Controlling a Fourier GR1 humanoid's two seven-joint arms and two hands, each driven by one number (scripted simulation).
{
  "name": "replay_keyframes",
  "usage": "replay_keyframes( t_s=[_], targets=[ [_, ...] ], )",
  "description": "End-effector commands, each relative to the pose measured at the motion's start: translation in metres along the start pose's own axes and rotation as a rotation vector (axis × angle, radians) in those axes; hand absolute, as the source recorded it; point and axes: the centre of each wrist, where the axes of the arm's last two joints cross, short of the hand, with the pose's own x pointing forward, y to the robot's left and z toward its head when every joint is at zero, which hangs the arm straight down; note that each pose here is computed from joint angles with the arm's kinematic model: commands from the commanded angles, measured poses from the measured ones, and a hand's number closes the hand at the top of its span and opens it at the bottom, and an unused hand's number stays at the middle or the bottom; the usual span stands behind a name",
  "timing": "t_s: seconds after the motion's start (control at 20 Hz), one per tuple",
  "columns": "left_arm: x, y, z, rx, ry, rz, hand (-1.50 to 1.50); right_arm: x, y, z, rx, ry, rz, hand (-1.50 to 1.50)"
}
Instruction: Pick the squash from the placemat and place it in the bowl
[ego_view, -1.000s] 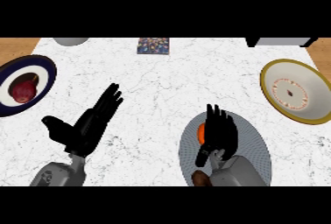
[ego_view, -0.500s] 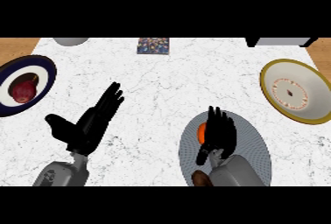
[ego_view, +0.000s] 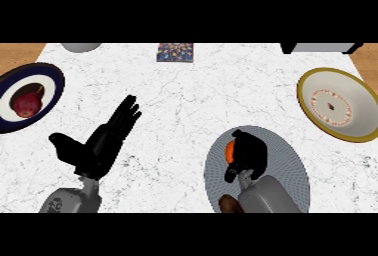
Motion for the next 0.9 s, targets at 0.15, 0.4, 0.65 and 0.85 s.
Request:
replay_keyframes(
  t_s=[0.15, 0.4, 0.65, 0.85],
  targets=[
    [-0.022, 0.002, 0.004, 0.000, -0.013, 0.015, 0.00, 0.005, -0.004, -0.018, -0.042, -0.058, 0.014, 1.50],
    [0.002, 0.014, -0.006, 0.003, -0.005, 0.002, 0.00, -0.007, 0.013, 0.003, -0.054, -0.089, 0.043, 1.50],
    [-0.005, 0.015, 0.011, -0.001, -0.002, 0.007, 0.00, 0.008, 0.009, 0.005, -0.101, -0.090, 0.080, 1.50],
    [-0.005, 0.010, -0.001, 0.001, 0.002, -0.012, 0.00, 0.021, -0.003, -0.007, -0.184, -0.032, 0.106, 1.50]
  ],
)
